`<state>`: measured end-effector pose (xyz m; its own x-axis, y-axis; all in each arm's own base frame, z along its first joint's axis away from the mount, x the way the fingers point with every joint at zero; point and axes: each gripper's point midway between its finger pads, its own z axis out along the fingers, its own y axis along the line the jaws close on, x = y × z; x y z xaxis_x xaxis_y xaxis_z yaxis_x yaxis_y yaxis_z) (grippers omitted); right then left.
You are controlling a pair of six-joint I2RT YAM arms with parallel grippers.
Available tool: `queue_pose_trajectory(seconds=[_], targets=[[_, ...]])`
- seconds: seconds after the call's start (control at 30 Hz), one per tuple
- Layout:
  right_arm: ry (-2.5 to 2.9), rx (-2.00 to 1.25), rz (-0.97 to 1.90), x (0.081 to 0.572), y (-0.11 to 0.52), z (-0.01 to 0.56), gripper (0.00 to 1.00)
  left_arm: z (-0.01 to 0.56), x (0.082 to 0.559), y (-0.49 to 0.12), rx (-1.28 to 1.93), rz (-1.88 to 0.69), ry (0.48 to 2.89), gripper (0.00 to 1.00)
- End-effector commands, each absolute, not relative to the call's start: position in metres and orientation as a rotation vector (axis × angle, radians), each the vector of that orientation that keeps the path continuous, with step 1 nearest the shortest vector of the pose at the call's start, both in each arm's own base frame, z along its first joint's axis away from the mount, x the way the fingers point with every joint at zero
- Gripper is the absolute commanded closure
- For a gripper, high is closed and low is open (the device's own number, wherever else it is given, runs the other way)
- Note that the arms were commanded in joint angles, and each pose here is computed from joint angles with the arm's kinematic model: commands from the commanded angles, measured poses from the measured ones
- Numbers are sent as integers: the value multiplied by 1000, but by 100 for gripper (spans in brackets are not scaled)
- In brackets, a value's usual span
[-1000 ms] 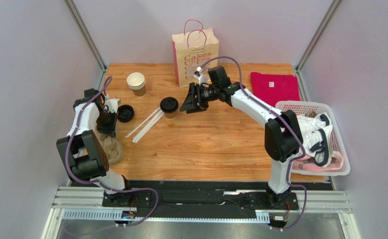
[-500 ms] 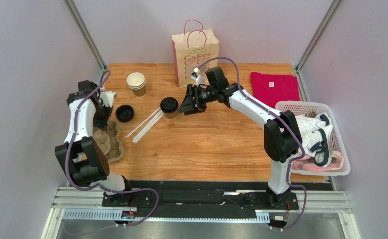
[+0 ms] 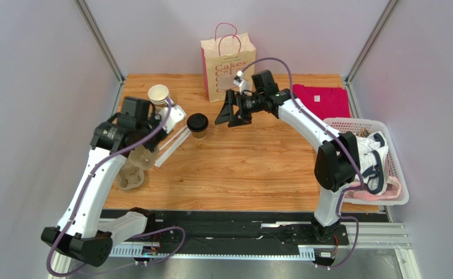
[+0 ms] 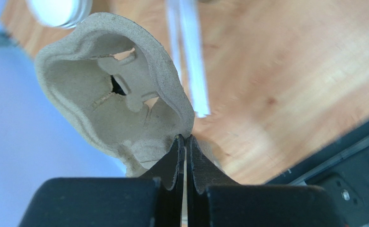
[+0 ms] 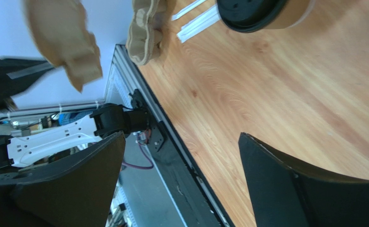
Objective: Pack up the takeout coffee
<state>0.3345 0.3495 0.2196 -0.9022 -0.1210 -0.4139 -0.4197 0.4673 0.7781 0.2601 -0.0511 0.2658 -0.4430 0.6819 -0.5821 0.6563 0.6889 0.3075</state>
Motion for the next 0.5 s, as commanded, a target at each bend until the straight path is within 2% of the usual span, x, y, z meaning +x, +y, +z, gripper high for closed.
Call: queue_pose_trajectory(seconds=[0.0,0.17,0.3,0.47], targets=[[2303,-409,1297,351,299,259,0,206,227,-90,1309,-48,2222,100],[2249,-364,1152,370,254,283,0,130,211,-138,1488,-166,2257,100],[2188,-332,973,391,214,308,0,83,214,-154,1610,-127,2269,100],[2156,-288,840,401,181,332,0,45,235,-146,1595,23,2375,100]])
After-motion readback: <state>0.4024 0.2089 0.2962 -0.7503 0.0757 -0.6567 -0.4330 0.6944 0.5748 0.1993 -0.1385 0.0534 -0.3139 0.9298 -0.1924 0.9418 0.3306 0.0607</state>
